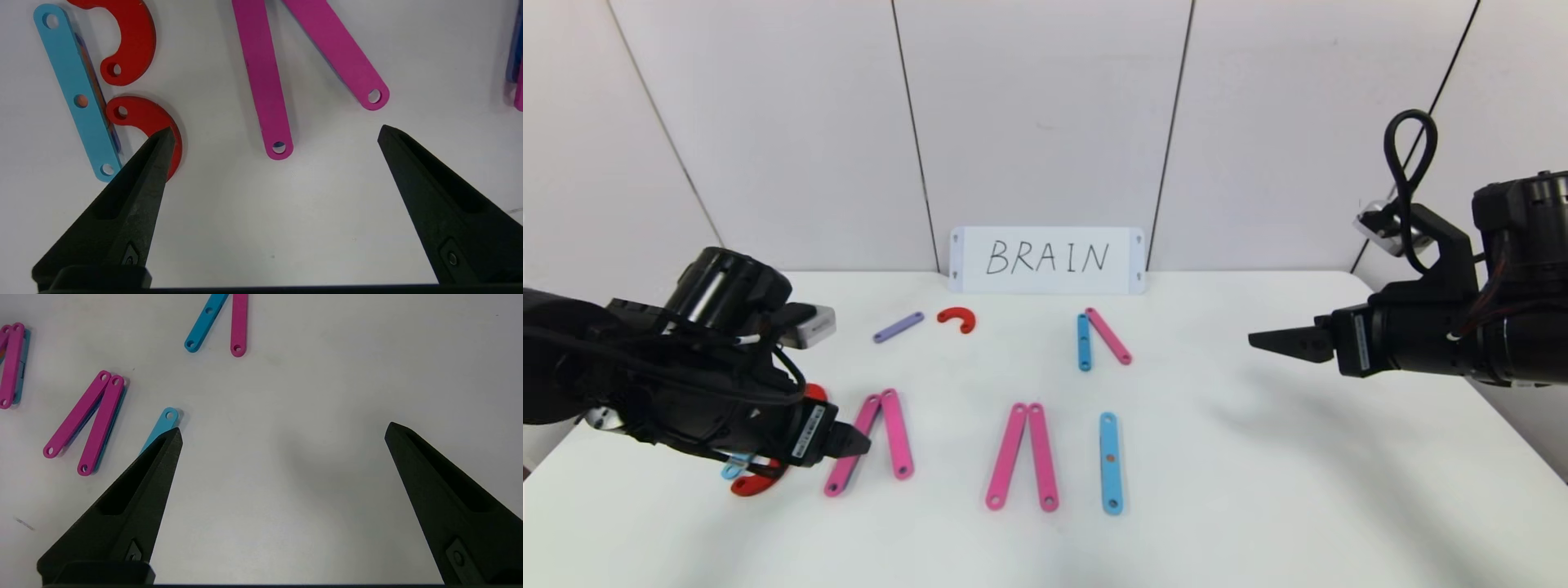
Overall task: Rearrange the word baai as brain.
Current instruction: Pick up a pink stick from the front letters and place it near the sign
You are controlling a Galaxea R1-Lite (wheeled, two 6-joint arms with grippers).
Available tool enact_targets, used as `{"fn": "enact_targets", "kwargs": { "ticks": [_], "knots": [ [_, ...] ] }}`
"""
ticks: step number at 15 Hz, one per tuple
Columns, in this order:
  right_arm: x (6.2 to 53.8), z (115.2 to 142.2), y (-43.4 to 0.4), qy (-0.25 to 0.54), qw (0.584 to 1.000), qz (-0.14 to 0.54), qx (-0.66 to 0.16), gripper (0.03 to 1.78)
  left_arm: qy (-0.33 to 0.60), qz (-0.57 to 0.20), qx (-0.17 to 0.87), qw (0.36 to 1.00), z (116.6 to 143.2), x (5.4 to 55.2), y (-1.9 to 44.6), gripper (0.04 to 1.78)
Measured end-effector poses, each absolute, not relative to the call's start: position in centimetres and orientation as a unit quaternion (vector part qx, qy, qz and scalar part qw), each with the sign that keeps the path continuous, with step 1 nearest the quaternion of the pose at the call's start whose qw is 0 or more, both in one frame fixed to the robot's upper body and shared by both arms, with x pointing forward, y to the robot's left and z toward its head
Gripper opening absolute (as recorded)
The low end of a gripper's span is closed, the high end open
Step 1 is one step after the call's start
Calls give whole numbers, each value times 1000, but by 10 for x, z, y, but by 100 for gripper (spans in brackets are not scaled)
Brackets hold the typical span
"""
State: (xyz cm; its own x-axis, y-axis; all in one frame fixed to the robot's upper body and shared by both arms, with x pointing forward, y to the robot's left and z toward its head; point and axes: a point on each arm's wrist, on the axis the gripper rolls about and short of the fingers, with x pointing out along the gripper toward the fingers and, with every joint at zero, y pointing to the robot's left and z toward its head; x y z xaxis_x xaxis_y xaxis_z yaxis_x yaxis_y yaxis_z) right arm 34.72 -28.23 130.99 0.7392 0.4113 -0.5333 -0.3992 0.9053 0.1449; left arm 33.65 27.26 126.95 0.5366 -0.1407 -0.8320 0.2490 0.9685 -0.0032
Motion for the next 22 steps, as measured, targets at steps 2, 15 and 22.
{"fn": "enact_targets", "kwargs": {
  "ticks": [2,15,22],
  "knots": [
    [347,1310,-282,289,932,217,11,173,480,-105,54,869,1263,341,272,174],
    [348,1307,-283,293,931,216,11,173,498,-70,33,864,1231,372,274,174],
    [348,1307,-282,294,931,216,12,173,509,-68,34,857,1223,377,274,151]
  ]
}}
